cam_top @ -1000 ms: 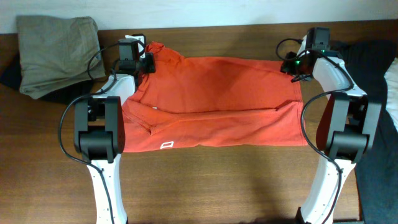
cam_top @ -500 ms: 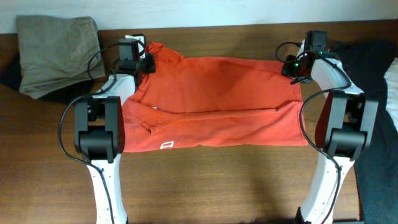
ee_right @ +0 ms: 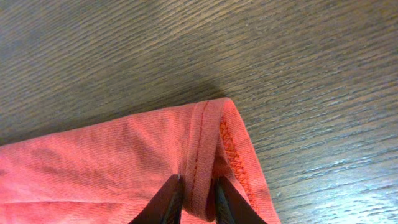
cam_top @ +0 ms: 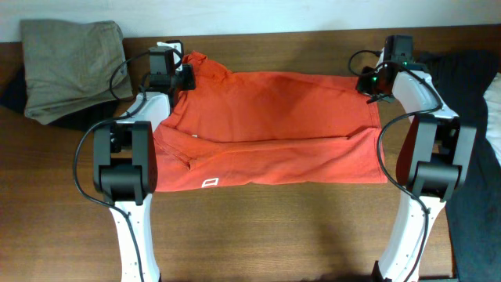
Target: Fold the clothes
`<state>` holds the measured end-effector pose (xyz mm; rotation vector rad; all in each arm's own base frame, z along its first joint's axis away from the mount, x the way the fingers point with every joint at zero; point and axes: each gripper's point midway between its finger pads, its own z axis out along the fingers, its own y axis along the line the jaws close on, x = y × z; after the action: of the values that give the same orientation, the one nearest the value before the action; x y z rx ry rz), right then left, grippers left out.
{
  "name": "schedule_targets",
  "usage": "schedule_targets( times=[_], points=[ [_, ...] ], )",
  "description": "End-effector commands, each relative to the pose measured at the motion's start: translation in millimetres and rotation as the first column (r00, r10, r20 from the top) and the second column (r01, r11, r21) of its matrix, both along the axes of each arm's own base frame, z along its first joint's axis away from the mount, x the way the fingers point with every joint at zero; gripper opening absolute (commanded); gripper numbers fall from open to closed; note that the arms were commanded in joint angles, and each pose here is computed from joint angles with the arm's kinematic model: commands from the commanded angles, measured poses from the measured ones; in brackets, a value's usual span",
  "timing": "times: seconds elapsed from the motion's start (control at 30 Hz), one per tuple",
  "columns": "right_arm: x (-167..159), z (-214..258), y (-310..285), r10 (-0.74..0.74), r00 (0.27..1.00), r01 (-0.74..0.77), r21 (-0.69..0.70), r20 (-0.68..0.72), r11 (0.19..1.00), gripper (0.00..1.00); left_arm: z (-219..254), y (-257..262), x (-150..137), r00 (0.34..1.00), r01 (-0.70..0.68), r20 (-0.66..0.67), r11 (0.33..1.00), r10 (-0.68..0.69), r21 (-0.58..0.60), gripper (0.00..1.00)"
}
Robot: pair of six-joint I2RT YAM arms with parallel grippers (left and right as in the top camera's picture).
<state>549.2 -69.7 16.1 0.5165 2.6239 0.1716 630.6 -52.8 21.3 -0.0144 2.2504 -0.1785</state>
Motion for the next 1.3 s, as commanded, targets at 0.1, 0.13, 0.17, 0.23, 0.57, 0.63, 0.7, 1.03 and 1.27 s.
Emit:
schedule_targets(
  times=[0.1,0.13,0.17,0.23,0.57,0.63,0.7,1.03,1.27],
  points=[
    [4,3,-7,-0.011,1.0,0.011,-0.019,0.007,1.0,0.04,10,-1,7,1.0,0.011,0.021,1.0,-0.011,0.001,0.0],
    [3,4,-9,-0.016,1.0,0.016,-0.028,0.005,0.999,0.04,14,-1,9,1.0,0.011,0.024,1.0,-0.011,0.001,0.0],
    [2,7,-11,-0.021,1.0,0.021,-0.039,0.006,0.999,0.04,20,-1,10,1.0,0.011,0.029,1.0,-0.011,0.001,0.0],
    [4,18,-13,-0.026,0.999,0.027,-0.052,0.022,0.998,0.04,45,-2,12,0.999,0.011,0.051,1.0,-0.011,-0.001,0.0],
    [-8,67,-19,-0.034,0.999,0.034,0.0,-0.028,0.999,0.04,129,1,-21,1.0,0.009,0.028,1.0,-0.009,0.002,0.0],
    [-14,79,-20,-0.033,0.998,0.035,0.024,-0.045,0.999,0.04,133,5,-31,1.0,-0.008,-0.007,1.0,0.008,0.016,0.0],
    [-23,95,-23,-0.042,0.997,0.044,0.034,-0.066,0.998,0.04,141,12,-43,0.999,-0.031,-0.038,0.999,0.032,0.038,0.0],
    [-59,117,-31,-0.067,0.986,0.079,0.073,-0.15,0.994,0.04,112,54,-130,0.9,-0.158,-0.367,0.962,0.233,0.224,0.0],
    [-87,114,-32,-0.063,0.967,0.101,0.149,-0.245,0.984,0.04,112,72,-198,0.779,-0.141,-0.561,0.95,0.279,0.278,0.0]
  ],
)
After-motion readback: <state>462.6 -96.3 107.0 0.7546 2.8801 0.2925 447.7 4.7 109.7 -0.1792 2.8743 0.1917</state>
